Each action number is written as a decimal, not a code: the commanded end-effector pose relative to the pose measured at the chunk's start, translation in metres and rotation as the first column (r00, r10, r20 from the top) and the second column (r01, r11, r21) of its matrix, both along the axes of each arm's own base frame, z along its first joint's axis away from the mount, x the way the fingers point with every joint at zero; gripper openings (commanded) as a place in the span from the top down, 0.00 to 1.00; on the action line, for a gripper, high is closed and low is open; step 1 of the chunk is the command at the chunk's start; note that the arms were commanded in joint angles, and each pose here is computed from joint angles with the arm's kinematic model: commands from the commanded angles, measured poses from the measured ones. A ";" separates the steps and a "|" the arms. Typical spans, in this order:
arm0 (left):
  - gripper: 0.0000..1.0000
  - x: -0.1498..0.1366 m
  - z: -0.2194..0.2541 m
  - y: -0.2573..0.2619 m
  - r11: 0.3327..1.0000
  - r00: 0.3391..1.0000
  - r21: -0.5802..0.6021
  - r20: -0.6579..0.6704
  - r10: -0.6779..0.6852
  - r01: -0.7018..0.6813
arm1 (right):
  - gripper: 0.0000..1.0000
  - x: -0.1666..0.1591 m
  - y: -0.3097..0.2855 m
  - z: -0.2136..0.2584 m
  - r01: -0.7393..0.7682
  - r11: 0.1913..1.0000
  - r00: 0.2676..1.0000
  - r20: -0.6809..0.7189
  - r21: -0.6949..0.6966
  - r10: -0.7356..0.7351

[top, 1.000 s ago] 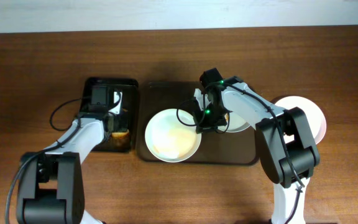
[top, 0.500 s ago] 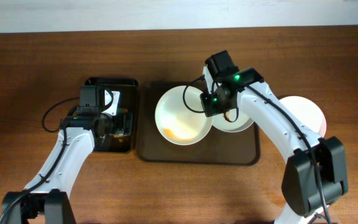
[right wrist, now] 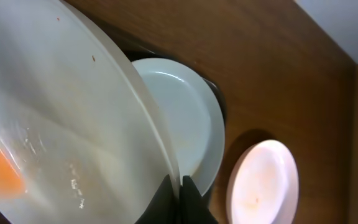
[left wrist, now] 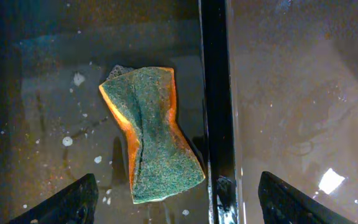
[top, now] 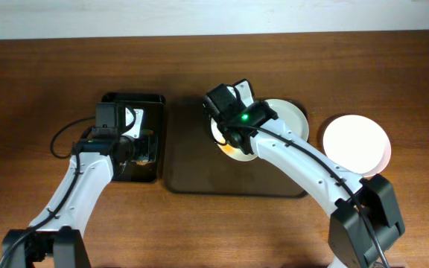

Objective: Clean dirty plates on tray and stack at the side
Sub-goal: 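Grasp the last ketchup plate with the right gripper and pull it to center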

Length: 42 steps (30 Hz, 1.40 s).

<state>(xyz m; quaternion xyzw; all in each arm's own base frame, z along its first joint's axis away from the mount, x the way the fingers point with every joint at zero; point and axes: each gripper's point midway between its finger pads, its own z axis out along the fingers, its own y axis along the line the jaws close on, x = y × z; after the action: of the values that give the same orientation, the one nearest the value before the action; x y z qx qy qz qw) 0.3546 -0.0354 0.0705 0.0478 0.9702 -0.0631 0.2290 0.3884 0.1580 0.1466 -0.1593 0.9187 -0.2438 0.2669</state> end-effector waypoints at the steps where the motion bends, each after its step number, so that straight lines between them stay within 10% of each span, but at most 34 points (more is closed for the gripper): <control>1: 0.20 0.003 0.008 -0.002 1.000 1.000 -0.018 0.022 0.002 -0.002 | 0.96 0.000 0.003 0.026 -0.002 0.999 0.996 0.084 -0.040 0.005; 7: 0.20 0.003 0.008 -0.002 1.000 1.000 -0.018 0.022 0.002 -0.002 | 0.96 -0.003 0.007 0.055 0.052 0.987 0.967 0.253 -0.154 -0.012; 13: 0.20 0.003 0.008 -0.002 1.000 1.000 -0.018 0.022 0.002 -0.001 | 0.96 0.004 -0.054 0.076 0.211 0.931 0.952 0.155 0.299 -0.266; 27: 0.21 0.003 0.008 -0.002 1.000 1.000 -0.018 0.022 0.002 -0.001 | 0.96 -0.084 -0.328 -0.045 0.805 0.261 0.496 -0.363 0.533 -0.789; 29: 0.21 0.003 0.008 -0.002 1.000 1.000 -0.018 0.022 0.002 -0.001 | 0.79 -0.075 -0.317 -0.056 0.758 0.277 0.563 -0.377 0.591 -0.736; 30: 0.21 0.003 0.008 -0.002 1.000 1.000 -0.018 0.022 0.002 -0.001 | 0.45 -0.062 -0.304 -0.051 0.697 0.293 0.638 -0.379 0.655 -0.670; 31: 0.21 0.003 0.008 -0.002 1.000 1.000 -0.018 0.022 0.002 -0.001 | 0.39 -0.051 -0.288 -0.044 0.639 0.258 0.689 -0.389 0.725 -0.611; 35: 0.21 0.003 0.008 -0.002 1.000 1.000 -0.018 0.022 0.002 -0.001 | 0.39 -0.029 -0.194 -0.029 0.414 0.393 0.908 -0.341 0.821 -0.246; 42: 0.21 0.003 0.008 -0.002 1.000 1.000 -0.018 0.021 0.002 -0.001 | 0.48 -0.046 -0.110 -0.101 0.531 0.574 0.827 -0.530 0.623 -0.189</control>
<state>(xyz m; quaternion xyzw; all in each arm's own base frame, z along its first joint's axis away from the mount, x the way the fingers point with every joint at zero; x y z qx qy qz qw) 0.3541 -0.0361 0.0704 0.0480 0.9703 -0.0650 0.2280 0.3496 0.0450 0.0728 0.0883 0.9769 0.1700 0.0948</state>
